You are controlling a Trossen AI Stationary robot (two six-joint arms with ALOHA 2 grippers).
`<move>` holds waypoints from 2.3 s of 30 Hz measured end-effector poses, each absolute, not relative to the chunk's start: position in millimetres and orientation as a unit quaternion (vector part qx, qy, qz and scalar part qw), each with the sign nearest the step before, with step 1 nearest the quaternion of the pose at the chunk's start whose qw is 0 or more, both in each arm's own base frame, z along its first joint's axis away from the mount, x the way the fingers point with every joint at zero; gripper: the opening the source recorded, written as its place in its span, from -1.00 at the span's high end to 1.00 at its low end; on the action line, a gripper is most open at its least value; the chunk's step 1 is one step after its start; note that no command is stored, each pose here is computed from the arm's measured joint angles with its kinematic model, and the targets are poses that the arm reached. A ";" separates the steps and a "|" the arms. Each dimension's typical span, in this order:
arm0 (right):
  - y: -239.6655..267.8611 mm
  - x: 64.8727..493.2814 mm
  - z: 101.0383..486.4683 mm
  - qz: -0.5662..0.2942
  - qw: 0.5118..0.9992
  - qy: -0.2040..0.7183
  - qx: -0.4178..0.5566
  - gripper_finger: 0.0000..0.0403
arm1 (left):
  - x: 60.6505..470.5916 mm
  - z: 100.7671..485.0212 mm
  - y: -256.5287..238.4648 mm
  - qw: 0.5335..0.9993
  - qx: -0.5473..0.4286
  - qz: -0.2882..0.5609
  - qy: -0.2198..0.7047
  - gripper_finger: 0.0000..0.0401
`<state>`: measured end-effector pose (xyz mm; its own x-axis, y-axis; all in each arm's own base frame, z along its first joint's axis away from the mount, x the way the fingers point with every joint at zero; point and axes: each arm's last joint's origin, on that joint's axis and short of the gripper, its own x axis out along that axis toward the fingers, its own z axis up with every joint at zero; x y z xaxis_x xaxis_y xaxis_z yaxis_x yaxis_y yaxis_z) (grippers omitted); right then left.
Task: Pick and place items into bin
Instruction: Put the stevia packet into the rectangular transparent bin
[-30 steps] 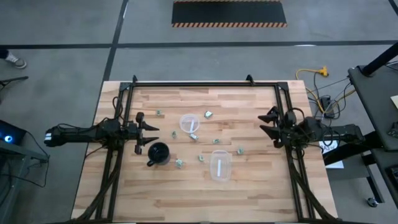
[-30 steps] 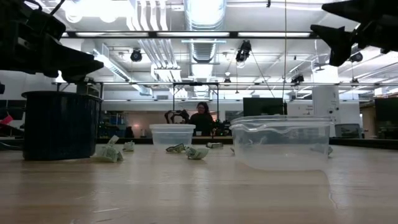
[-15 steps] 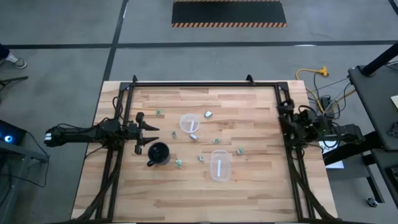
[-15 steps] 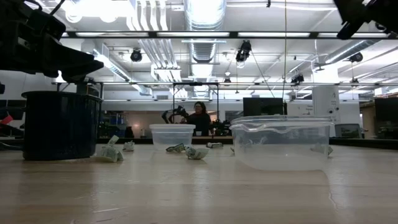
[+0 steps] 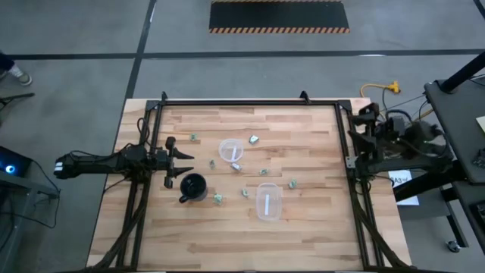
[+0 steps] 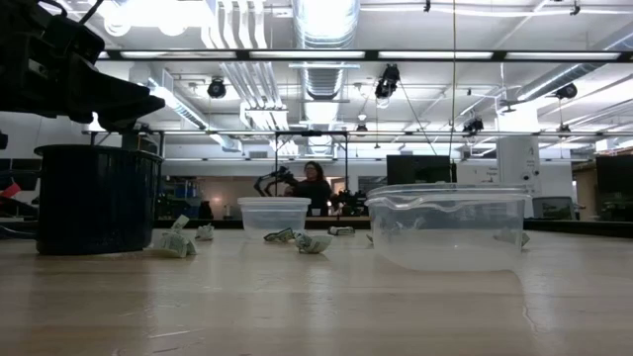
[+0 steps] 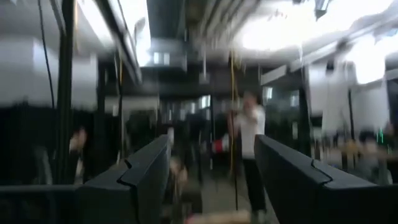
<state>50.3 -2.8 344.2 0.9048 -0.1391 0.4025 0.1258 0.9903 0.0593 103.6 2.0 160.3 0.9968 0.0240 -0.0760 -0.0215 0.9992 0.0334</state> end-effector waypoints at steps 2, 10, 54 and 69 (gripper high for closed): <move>-2.7 51.7 357.1 -0.067 0.985 -0.158 0.018 -0.10 | 103.6 160.3 2.0 0.999 0.016 0.012 0.038 0.19; -1.3 79.0 390.2 -0.068 0.996 0.065 0.006 -0.10 | 103.6 160.3 2.0 0.999 0.016 0.011 0.038 0.19; 13.1 249.5 328.2 0.017 0.811 0.584 -0.022 -0.10 | 103.6 160.3 2.0 0.999 0.016 0.011 0.038 0.19; 19.9 276.1 282.3 0.028 0.732 0.680 0.013 -0.10 | 103.6 160.3 2.0 0.999 0.016 0.011 0.038 0.19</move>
<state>276.1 19.9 282.3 0.0725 0.0593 -0.9956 -0.0234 0.9981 0.0577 103.6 2.0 160.3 0.9968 0.0240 -0.0756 -0.0215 0.9992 0.0334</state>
